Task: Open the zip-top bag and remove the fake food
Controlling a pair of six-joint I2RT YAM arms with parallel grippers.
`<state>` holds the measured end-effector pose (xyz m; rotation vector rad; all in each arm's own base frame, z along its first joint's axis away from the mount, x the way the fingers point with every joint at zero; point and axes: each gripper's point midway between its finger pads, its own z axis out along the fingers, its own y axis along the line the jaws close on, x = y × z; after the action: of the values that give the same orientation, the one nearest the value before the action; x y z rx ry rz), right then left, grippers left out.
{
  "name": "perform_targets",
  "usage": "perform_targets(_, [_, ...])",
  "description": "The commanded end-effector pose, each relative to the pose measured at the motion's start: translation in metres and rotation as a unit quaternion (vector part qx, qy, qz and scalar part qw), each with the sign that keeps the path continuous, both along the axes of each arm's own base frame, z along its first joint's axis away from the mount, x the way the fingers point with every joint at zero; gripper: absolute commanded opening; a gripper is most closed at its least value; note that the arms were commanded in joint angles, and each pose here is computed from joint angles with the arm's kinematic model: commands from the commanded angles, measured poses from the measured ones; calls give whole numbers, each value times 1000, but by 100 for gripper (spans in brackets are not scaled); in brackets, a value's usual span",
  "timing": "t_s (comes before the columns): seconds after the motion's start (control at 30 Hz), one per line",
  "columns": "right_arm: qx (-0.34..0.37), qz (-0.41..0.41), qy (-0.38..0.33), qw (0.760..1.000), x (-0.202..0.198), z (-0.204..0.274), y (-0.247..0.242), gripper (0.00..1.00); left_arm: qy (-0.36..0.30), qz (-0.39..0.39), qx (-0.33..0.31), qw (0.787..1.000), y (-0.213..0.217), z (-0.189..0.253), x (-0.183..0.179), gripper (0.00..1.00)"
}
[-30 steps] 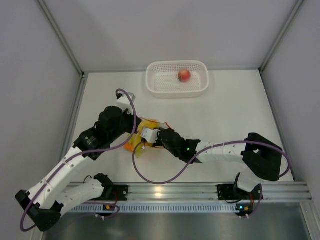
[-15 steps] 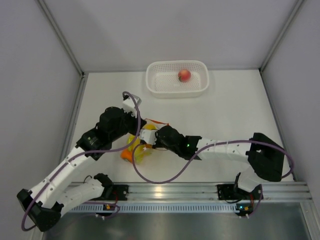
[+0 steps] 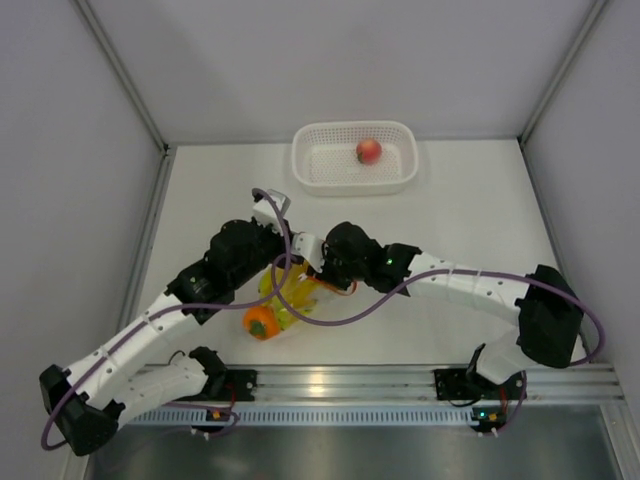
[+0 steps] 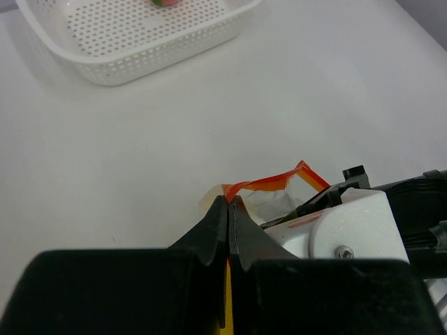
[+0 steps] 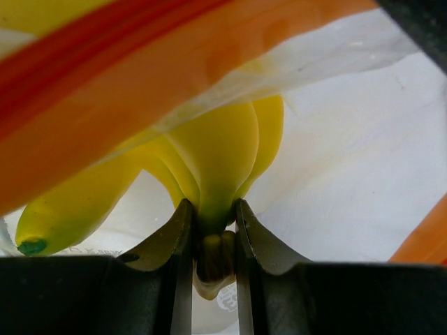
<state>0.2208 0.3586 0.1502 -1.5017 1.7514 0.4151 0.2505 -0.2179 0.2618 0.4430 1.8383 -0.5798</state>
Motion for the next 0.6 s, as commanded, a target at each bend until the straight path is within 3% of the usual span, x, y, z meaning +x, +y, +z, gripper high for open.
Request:
perform_targets(0.0, [117,-47,-57,990,28,55,16,0,33,-61,-1,998,-29,-16,-26,0])
perform_targets(0.1, [106,-89,-67,988,38,42,4,3,24,-24,-12,999,-21,-8,-18,0])
perform_targets(0.23, [118,-112,-66,984,42,32,0,25,8,-28,-44,999,-26,4,-17,0])
perform_targets(0.3, [112,-115,-55,986,45,26,3,27,11,-29,-47,998,-29,3,-16,0])
perform_targets(0.57, [130,-154,54,978,52,-2,-13,46,29,-24,-36,999,-29,-14,-15,0])
